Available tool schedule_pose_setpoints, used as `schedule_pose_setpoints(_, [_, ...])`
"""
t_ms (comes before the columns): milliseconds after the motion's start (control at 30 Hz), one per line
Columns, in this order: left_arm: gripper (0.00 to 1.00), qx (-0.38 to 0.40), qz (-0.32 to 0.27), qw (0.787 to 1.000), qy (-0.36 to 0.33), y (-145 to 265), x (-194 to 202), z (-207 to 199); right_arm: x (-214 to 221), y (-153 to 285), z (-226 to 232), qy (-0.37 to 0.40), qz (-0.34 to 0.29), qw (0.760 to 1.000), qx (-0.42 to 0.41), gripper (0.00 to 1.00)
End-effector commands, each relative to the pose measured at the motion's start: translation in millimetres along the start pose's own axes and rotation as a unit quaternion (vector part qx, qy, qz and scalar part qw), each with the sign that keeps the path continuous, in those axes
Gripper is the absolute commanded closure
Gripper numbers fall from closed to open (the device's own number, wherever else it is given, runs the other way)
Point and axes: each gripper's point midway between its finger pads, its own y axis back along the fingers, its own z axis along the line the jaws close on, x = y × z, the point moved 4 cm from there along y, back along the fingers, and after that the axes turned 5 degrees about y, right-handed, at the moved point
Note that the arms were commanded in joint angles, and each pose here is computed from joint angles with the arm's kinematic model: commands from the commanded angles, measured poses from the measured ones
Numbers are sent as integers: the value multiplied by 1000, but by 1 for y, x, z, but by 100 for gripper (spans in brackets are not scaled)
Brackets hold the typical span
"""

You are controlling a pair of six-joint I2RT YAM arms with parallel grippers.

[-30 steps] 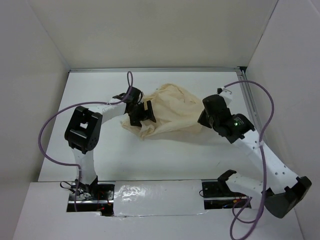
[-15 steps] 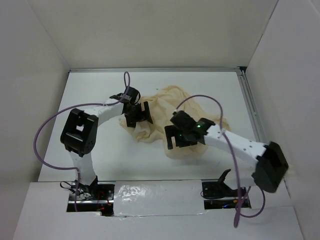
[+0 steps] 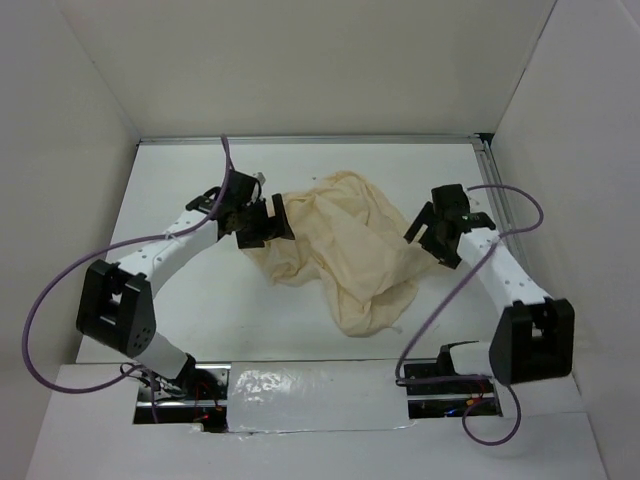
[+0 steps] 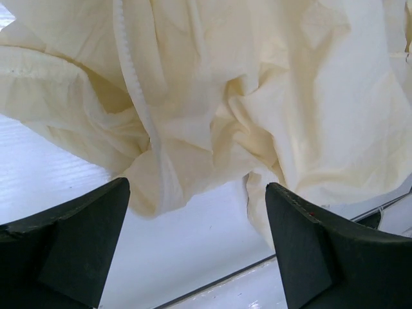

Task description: Zip up the jacket

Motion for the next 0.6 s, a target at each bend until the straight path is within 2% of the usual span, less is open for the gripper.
schedule_pose_setpoints(0, [1,9,0,1000,-21,8,10,2,-20,-34,-13,-19,7,998,55,0])
schedule_pose_setpoints(133, [1,19,22,999,-38,-1,28,3,-46,-77,-7,-33,5,998,61,1])
schedule_pose_setpoints(167, [1,31,29,998,-46,-2,31,-1,-64,-81,3,-40,-9,998,47,5])
schedule_pose_setpoints(200, [1,33,33,998,-53,-4,35,-4,-64,-96,5,-45,0,998,54,8])
schedule_pose_setpoints(300, [1,57,39,993,-91,-7,49,-26,-89,-112,20,-55,-31,997,48,17])
schedule_pose_setpoints(333, [1,70,47,990,-115,-8,60,-38,-97,-111,27,-58,-40,997,43,38])
schedule_pose_setpoints(400, [1,99,52,984,-135,0,68,-56,-102,-106,33,-54,-53,996,37,63])
schedule_pose_setpoints(433, [1,127,50,978,-161,4,77,-69,-102,-101,35,-50,-57,997,35,90])
schedule_pose_setpoints(467, [1,142,50,974,-170,7,82,-77,-99,-94,41,-40,-62,997,32,99])
schedule_pose_setpoints(500, [1,158,56,969,-184,11,92,-85,-106,-74,41,-36,-91,994,40,100])
schedule_pose_setpoints(567, [1,185,50,961,-201,14,97,-97,-100,-45,47,-11,-104,993,60,100])
